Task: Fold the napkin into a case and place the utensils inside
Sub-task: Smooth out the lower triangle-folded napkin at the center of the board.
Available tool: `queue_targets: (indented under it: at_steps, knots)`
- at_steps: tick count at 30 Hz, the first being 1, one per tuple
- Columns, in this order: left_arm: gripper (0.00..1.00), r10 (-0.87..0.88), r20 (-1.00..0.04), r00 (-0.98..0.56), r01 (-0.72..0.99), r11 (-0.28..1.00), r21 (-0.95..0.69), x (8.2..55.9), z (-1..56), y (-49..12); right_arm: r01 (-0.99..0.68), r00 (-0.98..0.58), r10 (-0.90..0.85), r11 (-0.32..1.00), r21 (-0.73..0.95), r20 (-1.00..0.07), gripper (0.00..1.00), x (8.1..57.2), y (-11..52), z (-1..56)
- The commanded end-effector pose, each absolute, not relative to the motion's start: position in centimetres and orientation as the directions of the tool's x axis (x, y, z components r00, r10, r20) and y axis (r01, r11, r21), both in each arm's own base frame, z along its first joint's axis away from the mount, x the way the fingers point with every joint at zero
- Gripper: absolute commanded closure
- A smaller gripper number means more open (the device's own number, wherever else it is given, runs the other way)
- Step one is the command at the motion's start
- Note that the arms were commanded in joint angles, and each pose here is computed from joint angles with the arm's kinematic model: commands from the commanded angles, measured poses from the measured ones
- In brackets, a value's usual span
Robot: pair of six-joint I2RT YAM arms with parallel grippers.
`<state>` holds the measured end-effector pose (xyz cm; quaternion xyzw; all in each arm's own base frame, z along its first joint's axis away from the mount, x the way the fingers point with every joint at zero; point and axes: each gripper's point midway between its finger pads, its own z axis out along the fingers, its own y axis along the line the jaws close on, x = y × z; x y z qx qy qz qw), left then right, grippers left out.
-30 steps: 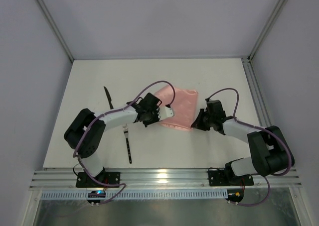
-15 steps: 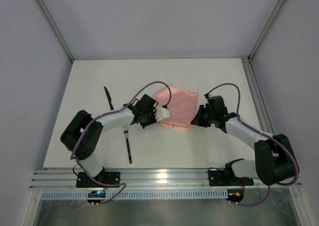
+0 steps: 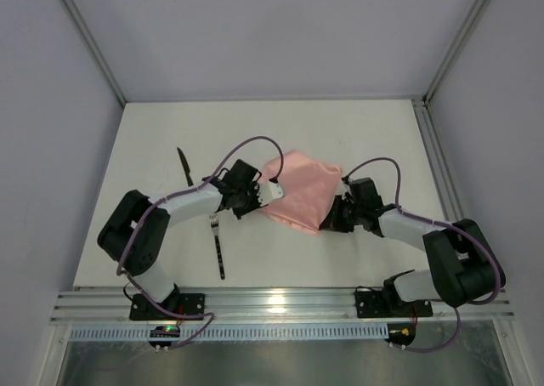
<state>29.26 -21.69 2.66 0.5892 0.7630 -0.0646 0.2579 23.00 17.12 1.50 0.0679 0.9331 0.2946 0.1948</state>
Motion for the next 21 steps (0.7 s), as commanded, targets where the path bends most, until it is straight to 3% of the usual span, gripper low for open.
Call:
queue_targets:
  at_steps: [1, 4, 8, 15, 21]
  knots:
    - [0.76, 0.84, -0.531, -0.11, 0.942, 0.259, 0.214, 28.7, 4.8, -23.4, -0.038, -0.897, 0.242, 0.792, 0.61, -0.371, 0.96, 24.6, 18.2, 2.7]
    - [0.63, 0.839, -0.545, -0.01, 0.931, 0.206, 0.3, 28.1, 6.3, -25.5, -0.052, -0.893, 0.237, 0.789, 0.612, -0.382, 0.96, 24.8, 18.3, 3.3]
    - [0.58, 0.841, -0.538, 0.06, 0.941, 0.133, 0.312, 26.8, 6.2, -28.5, -0.073, -0.885, 0.241, 0.772, 0.631, -0.398, 0.96, 24.8, 18.6, 4.4]
    - [0.58, 0.839, -0.524, 0.144, 0.944, 0.042, 0.326, 26.1, 4.6, -32.7, -0.087, -0.89, 0.236, 0.75, 0.655, -0.389, 0.96, 24.5, 19.1, 4.9]
    - [0.69, 0.852, -0.504, 0.143, 0.943, 0.037, 0.33, 26.8, 3.4, -33.2, -0.094, -0.893, 0.231, 0.744, 0.662, -0.386, 0.96, 24.4, 19.3, 4.8]
